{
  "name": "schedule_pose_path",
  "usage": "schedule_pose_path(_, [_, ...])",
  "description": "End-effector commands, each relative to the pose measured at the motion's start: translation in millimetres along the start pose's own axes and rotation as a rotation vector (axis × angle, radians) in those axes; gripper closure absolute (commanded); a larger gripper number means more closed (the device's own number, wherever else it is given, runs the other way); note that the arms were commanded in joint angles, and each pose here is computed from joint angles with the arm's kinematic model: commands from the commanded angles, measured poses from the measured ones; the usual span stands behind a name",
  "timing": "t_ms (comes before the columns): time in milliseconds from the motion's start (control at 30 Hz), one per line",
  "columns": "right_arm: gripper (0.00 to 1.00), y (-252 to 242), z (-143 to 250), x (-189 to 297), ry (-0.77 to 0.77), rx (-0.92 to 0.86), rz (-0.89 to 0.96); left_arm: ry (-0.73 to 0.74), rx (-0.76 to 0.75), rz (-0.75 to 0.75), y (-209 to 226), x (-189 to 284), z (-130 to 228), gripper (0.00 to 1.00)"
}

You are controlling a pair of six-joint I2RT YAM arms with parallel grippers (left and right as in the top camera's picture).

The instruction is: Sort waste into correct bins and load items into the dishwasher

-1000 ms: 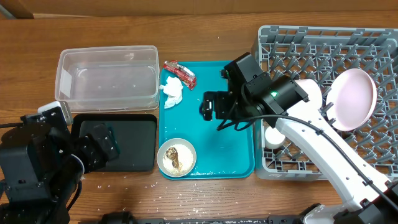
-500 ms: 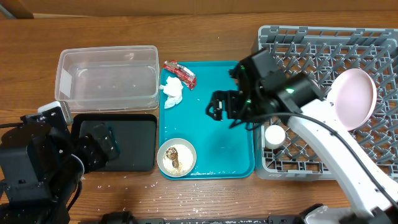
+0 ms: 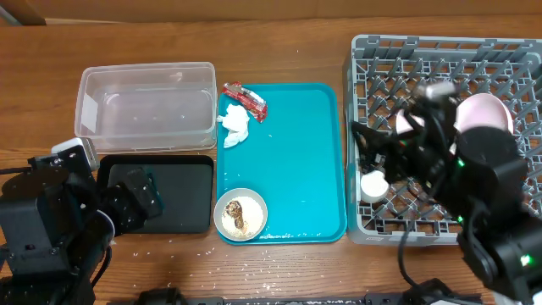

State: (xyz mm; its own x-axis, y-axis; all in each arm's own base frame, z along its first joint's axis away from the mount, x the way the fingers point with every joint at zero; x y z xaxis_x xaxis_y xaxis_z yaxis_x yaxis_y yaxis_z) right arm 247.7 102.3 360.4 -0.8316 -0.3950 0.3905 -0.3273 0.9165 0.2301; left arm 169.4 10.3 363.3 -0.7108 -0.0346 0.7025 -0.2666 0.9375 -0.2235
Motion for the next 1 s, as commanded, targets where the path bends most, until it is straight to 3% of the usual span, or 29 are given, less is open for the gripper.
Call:
schedule_pose_path(0, [0.0, -37.3, 31.5, 1.1, -0.042, 0.002, 0.104, -0.019, 0.013, -0.008, 0.7, 3.2, -3.9, 0.0])
schedule_pose_path(300, [0.0, -77.3, 97.5, 24.0, -0.292, -0.009, 0.203, -0.019, 0.013, -0.008, 0.7, 3.2, -3.9, 0.0])
schedule_pose_path(533, [0.0, -90.3, 145.0, 21.2, -0.377, 0.0, 0.225, -0.019, 0.013, -0.008, 0.7, 3.2, -3.9, 0.0])
schedule_pose_path(967, [0.0, -114.1, 175.9, -11.8, -0.447, 0.009, 0.253, -0.019, 0.013, -0.008, 0.7, 3.2, -3.9, 0.0])
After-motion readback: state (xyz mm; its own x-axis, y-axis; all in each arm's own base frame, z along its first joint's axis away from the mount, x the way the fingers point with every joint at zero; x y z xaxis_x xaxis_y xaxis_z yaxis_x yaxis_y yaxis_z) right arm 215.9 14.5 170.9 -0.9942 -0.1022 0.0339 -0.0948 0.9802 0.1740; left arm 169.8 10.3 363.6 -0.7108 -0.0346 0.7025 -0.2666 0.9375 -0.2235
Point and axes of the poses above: each gripper's point midway between its finger pads, its own x axis back along the fingers, its own y axis along the line the jaws close on, z = x × y, the point moved 3 cm from there along x, back along the fingers, and after that the axes turned 1 degree about -x, right-handed, at the moved point
